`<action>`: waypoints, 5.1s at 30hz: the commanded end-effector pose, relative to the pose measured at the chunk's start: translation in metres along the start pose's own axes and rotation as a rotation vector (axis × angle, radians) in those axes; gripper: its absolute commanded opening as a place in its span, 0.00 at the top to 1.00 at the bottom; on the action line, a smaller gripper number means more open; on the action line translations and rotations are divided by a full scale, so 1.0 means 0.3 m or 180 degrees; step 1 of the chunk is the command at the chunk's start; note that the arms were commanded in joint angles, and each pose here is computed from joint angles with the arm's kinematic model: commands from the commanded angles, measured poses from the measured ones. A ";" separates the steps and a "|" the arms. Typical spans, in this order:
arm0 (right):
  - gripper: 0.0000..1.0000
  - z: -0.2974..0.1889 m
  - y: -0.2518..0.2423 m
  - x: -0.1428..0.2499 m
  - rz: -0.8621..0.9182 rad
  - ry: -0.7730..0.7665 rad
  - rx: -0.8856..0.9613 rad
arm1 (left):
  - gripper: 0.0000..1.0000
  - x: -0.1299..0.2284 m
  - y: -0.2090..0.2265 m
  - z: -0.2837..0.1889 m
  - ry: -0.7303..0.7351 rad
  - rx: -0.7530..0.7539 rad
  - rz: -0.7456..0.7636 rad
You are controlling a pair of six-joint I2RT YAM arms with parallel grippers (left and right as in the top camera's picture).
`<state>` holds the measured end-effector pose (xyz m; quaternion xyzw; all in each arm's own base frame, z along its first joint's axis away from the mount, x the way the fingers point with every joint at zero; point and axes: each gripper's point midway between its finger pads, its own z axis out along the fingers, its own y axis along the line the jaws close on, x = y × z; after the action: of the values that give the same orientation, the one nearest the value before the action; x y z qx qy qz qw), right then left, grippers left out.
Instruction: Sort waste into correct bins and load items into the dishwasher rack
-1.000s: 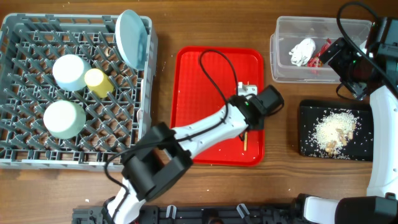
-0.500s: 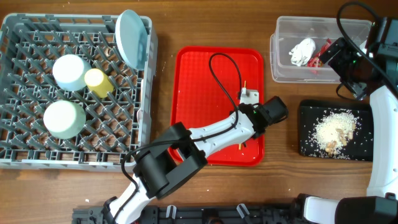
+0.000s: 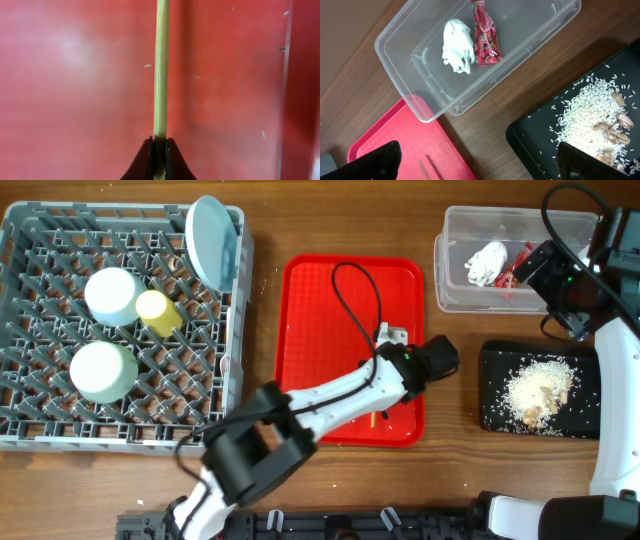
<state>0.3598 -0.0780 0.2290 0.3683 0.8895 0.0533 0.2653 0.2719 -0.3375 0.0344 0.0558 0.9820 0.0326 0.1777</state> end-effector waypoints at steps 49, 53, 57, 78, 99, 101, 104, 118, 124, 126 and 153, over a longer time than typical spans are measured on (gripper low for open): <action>0.00 -0.020 -0.005 -0.016 -0.0059 -0.0088 0.0024 | 0.60 -0.136 1.053 -0.328 0.0332 0.0845 -0.0812; 0.00 -0.020 -0.005 -0.016 -0.0059 -0.0088 0.0024 | 0.85 -0.238 1.068 -0.487 -0.0488 0.0879 -0.0917; 0.00 -0.020 -0.005 -0.016 -0.0058 -0.0088 0.0024 | 0.96 -0.273 1.086 -0.453 -0.0534 0.0816 -0.1122; 0.00 -0.020 -0.005 -0.016 -0.0058 -0.0088 0.0024 | 0.19 -0.163 1.012 -0.536 -0.0348 0.1203 -0.1419; 0.00 -0.020 -0.004 -0.016 -0.0059 -0.0088 0.0023 | 0.00 0.385 0.943 -0.961 -0.1211 0.1325 -0.1234; 0.00 -0.020 -0.005 -0.016 -0.0059 -0.0088 0.0024 | 0.00 0.421 0.938 -0.948 -0.1076 0.1312 -0.1256; 0.00 -0.020 -0.004 -0.016 -0.0060 -0.0088 0.0023 | 0.00 0.463 0.933 -0.932 -0.0893 0.1295 -0.1286; 0.00 -0.020 -0.005 -0.016 -0.0058 -0.0088 0.0024 | 0.00 0.465 0.932 -0.931 -0.0882 0.1294 -0.1288; 0.00 -0.020 -0.004 -0.016 -0.0059 -0.0088 0.0023 | 0.00 0.466 0.933 -0.931 -0.0879 0.1292 -0.1289; 0.00 -0.020 -0.005 -0.016 -0.0059 -0.0088 0.0024 | 0.00 0.475 0.958 -0.920 -0.0868 0.1139 -0.1320; 0.00 -0.020 -0.004 -0.016 -0.0060 -0.0087 0.0022 | 0.00 0.501 0.959 -0.924 -0.0897 0.1143 -0.1139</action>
<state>0.3598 -0.0780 0.2290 0.3683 0.8895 0.0533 0.2653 0.0643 -0.0476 0.2667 -0.0824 0.9331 -0.1829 0.2986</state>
